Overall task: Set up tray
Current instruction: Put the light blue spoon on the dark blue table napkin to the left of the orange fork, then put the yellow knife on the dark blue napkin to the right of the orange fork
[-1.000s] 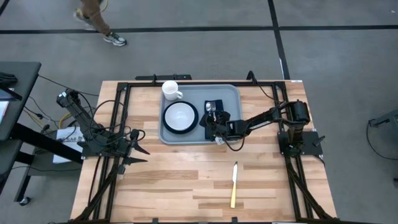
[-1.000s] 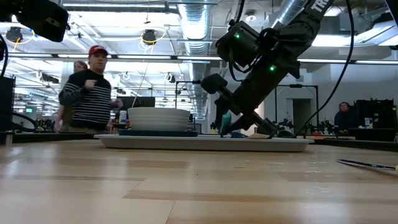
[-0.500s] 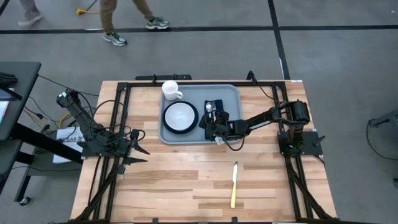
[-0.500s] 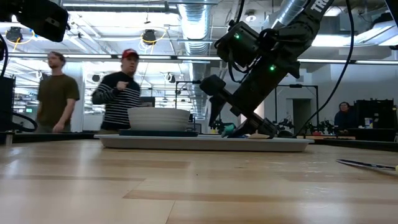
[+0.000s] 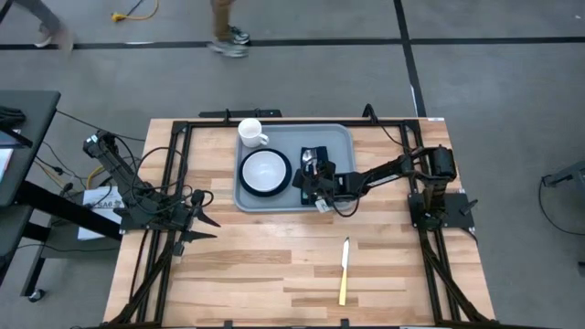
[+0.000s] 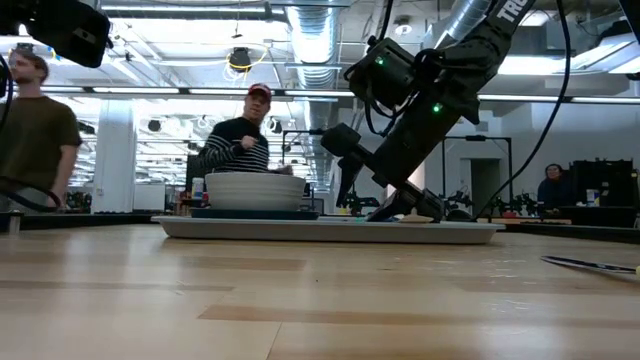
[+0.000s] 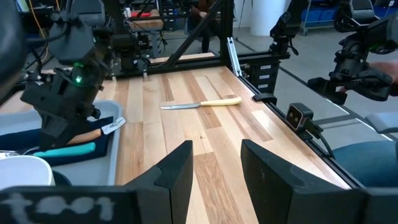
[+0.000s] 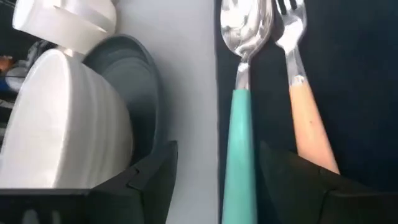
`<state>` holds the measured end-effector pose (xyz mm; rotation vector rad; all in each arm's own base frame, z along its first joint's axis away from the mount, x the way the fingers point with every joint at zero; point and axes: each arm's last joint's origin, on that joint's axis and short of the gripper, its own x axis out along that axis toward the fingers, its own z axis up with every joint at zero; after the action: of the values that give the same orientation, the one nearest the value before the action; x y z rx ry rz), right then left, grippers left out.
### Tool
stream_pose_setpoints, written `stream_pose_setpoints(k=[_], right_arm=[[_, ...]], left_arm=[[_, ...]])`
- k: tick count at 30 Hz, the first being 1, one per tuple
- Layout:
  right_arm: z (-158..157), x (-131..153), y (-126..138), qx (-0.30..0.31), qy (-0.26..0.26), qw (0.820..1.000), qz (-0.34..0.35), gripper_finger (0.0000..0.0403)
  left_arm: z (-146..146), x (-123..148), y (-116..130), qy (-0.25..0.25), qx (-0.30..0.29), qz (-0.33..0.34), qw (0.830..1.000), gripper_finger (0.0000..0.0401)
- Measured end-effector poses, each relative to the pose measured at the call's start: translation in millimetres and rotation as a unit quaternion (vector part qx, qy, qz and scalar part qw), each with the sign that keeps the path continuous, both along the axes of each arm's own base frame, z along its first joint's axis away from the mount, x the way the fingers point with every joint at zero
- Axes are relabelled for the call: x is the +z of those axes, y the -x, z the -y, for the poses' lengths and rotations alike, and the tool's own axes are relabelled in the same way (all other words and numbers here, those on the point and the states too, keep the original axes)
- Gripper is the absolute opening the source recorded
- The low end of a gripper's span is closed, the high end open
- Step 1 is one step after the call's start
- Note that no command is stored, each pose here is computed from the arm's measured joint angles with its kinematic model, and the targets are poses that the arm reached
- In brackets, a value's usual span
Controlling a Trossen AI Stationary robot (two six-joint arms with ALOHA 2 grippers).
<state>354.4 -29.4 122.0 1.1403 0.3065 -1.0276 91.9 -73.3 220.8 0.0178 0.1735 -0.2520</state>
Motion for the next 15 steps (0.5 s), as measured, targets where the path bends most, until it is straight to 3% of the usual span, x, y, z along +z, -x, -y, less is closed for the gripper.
stream_pose_setpoints(k=[7,15], right_arm=[[4.2,9.5,3.0,0.011,0.013,1.000,-0.012,0.0204],[5.5,36.7,25.8,0.024,0.025,0.996,-0.077,0.0177]], left_arm=[[-0.4,-2.2,0.3,-0.007,0.000,-0.009,1.000,0.0126],[-0.3,-2.0,0.3,-0.006,0.001,-0.009,1.000,0.0126]])
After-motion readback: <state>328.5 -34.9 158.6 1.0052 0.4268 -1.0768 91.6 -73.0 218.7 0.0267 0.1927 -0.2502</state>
